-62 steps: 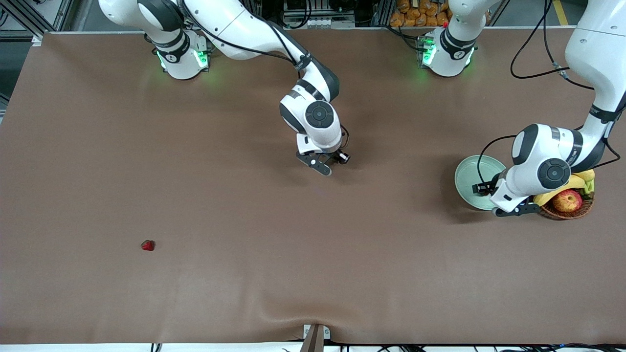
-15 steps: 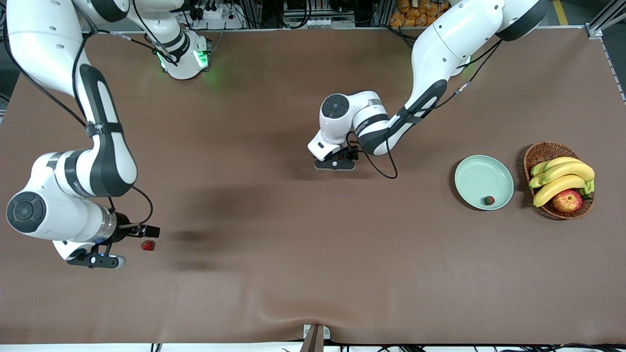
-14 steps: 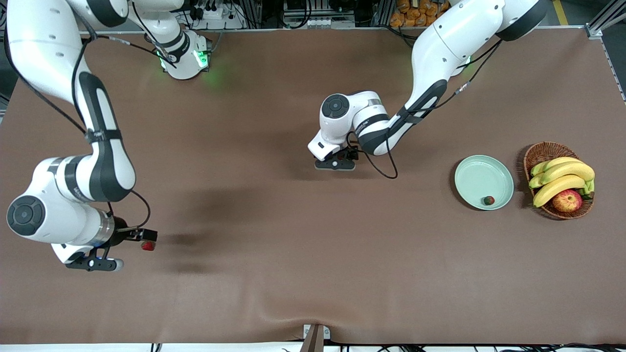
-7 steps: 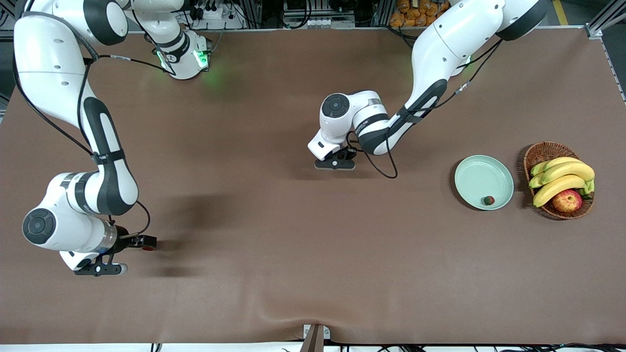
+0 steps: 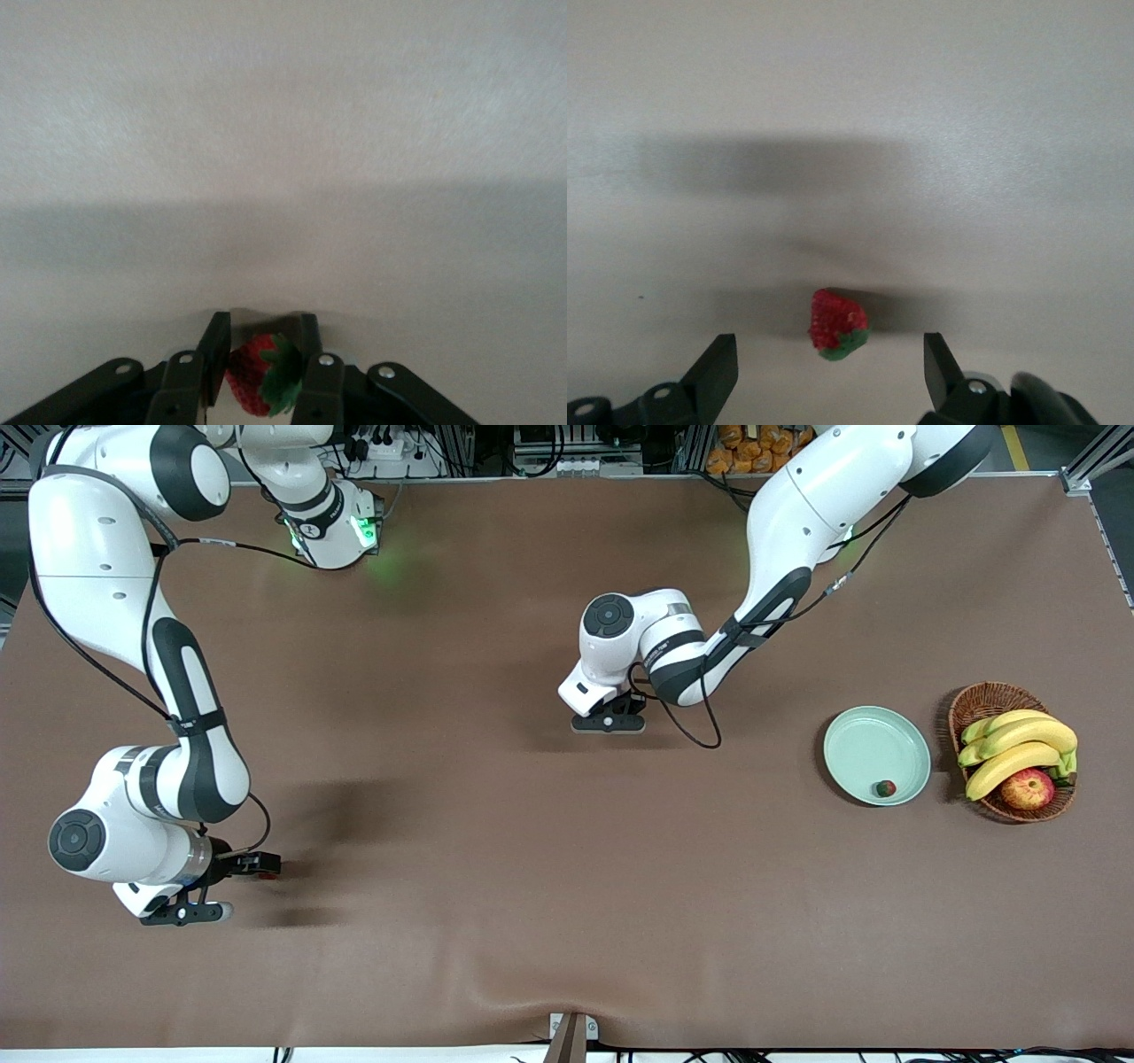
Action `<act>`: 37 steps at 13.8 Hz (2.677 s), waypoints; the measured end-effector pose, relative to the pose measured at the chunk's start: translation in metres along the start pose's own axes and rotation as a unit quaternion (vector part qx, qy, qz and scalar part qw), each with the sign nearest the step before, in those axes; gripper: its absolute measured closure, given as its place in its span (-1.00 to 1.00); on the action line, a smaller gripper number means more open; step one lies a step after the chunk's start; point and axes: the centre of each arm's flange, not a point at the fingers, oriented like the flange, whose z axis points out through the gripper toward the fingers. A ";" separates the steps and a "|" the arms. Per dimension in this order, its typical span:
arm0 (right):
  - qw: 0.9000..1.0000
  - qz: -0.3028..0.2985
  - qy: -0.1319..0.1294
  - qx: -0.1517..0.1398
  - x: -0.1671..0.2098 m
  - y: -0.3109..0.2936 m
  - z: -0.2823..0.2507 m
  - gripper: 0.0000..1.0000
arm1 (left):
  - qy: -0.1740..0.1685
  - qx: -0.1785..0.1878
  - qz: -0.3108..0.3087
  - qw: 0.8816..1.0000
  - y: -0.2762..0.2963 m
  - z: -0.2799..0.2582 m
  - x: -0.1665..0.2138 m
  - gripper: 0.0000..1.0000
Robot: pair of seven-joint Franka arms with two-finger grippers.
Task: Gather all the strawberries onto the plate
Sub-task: 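Carry the strawberry to the plate with the left gripper while the right gripper grasps, then open the left gripper over the plate while the right gripper lifts the strawberry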
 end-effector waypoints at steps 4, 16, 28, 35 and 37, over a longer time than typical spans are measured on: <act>1.000 -0.003 0.003 0.002 0.001 -0.003 0.010 -0.71 | 0.021 0.000 -0.030 0.999 -0.009 -0.040 0.023 0.27; 1.000 -0.006 0.001 0.004 -0.004 -0.004 0.029 0.15 | 0.008 0.051 -0.254 0.966 -0.161 -0.135 0.167 0.27; 1.000 -0.023 0.006 0.006 0.000 -0.013 0.019 0.36 | -0.074 0.089 -0.398 0.910 -0.406 -0.086 0.191 0.27; 0.999 -0.023 -0.038 0.012 0.005 -0.028 -0.025 0.36 | -0.114 0.043 -0.389 0.913 -0.457 -0.075 0.147 0.27; 0.999 -0.004 -0.050 0.012 0.004 -0.045 -0.037 0.36 | -0.111 0.049 -0.377 0.918 -0.453 -0.063 0.138 0.27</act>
